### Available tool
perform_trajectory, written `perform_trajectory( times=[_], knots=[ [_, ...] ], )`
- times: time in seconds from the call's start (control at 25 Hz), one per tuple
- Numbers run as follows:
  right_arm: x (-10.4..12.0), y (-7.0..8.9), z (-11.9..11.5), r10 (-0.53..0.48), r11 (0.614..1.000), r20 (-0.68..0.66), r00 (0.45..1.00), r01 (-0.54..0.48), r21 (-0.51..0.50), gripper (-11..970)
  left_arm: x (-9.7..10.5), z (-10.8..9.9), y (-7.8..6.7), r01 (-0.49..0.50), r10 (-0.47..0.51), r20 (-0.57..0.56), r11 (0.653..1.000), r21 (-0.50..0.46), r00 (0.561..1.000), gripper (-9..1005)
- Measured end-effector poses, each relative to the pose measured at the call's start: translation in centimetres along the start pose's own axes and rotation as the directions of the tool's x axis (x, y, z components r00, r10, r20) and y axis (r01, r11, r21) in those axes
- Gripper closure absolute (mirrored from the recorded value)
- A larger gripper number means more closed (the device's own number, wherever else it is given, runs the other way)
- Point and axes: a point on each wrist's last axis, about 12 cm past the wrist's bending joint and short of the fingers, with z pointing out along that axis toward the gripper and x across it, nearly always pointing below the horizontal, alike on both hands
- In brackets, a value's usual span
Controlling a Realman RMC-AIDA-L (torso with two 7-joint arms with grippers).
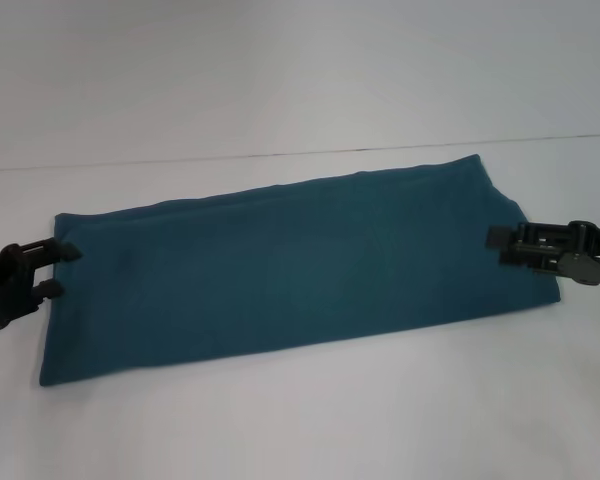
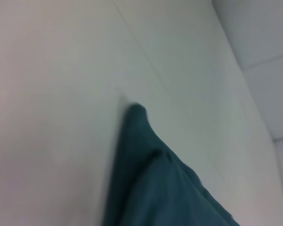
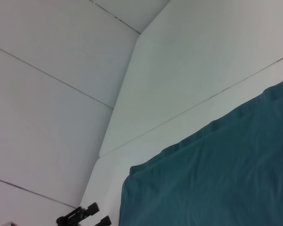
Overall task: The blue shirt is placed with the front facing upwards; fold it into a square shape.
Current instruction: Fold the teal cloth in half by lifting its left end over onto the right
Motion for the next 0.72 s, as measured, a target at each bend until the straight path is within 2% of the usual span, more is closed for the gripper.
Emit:
perform_trajectory(
  times=[0.2, 0.4, 0.72],
  knots=[
    [0.1, 0.0, 0.1, 0.002, 1.0, 0.0, 1.0, -0.002, -0.001, 339, -0.1, 1.3, -0.3, -0.073, 0.074, 0.019, 0.996, -0.041, 0.997, 366],
    [0.1, 0.0, 0.2, 0.004, 1.0, 0.0, 1.0, -0.004, -0.002, 338, 0.3, 2.0, -0.2, -0.083, 0.084, 0.013, 0.995, -0.062, 0.996, 365],
    [0.1, -0.1, 0.1, 0.008, 1.0, 0.003, 1.0, -0.008, 0.0, 338, 0.5, 1.9, 0.4, -0.071, 0.073, 0.021, 0.994, -0.087, 0.997, 364]
  ],
)
